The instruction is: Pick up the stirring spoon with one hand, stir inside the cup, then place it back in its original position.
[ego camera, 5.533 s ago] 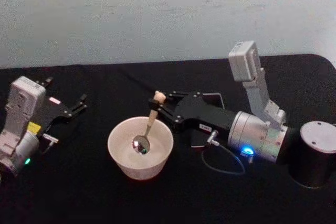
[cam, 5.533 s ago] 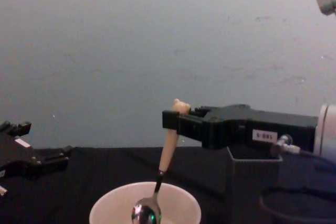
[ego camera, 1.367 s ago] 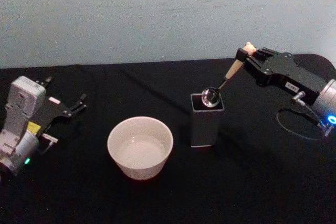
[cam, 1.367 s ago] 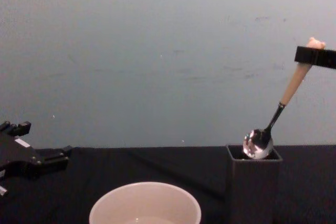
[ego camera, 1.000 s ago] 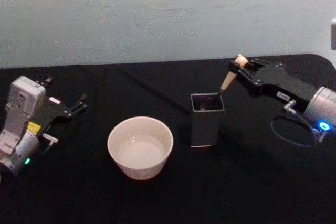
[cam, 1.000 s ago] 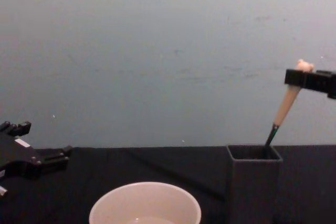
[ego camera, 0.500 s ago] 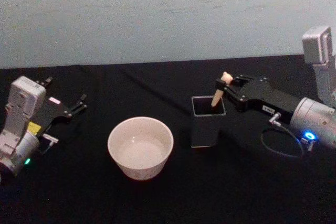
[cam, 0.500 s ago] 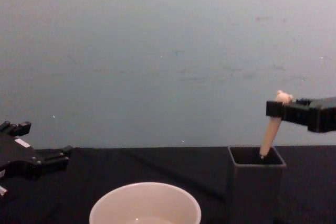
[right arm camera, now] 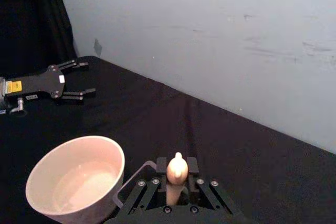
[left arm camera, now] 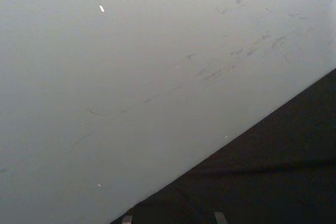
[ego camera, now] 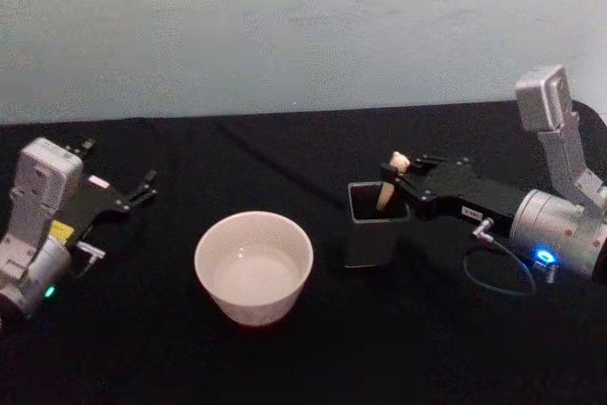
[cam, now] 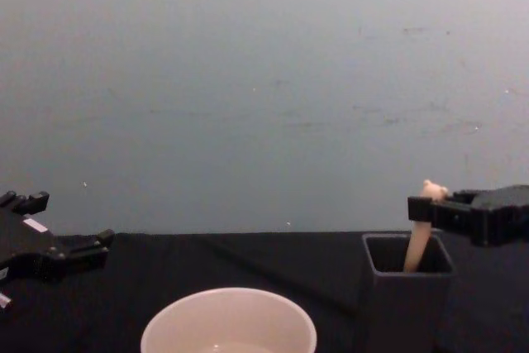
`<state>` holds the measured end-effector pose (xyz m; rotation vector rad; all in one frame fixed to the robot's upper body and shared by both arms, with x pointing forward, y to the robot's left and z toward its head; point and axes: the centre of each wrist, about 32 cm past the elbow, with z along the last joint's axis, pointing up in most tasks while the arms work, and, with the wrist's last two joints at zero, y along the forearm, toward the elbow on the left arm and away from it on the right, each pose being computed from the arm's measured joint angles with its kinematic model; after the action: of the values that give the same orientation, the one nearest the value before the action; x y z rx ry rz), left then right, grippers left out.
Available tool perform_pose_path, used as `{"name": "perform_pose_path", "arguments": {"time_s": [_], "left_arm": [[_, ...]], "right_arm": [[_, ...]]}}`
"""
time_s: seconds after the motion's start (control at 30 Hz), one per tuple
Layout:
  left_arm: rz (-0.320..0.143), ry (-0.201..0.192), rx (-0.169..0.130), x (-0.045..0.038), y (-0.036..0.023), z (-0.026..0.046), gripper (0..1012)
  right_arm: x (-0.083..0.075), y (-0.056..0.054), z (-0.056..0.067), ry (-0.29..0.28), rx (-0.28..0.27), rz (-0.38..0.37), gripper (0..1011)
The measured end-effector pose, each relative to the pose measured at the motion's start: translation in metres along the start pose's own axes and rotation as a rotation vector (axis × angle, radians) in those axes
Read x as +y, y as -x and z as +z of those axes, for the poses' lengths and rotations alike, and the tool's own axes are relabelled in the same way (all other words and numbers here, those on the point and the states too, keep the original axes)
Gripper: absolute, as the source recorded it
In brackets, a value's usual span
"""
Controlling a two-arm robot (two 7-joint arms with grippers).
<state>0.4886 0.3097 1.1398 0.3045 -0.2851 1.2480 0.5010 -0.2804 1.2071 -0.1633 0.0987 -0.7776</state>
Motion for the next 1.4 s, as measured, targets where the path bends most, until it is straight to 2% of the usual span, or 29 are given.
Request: {"name": "perform_pose_path", "arguments": {"time_s": [1.4], "left_arm": [[0.000, 0.000, 0.000, 0.0000, 0.0000, 0.0000, 1002]], "right_arm": [[0.0011, 0.0004, -0.0002, 0.010, 0.001, -0.012, 214]]}}
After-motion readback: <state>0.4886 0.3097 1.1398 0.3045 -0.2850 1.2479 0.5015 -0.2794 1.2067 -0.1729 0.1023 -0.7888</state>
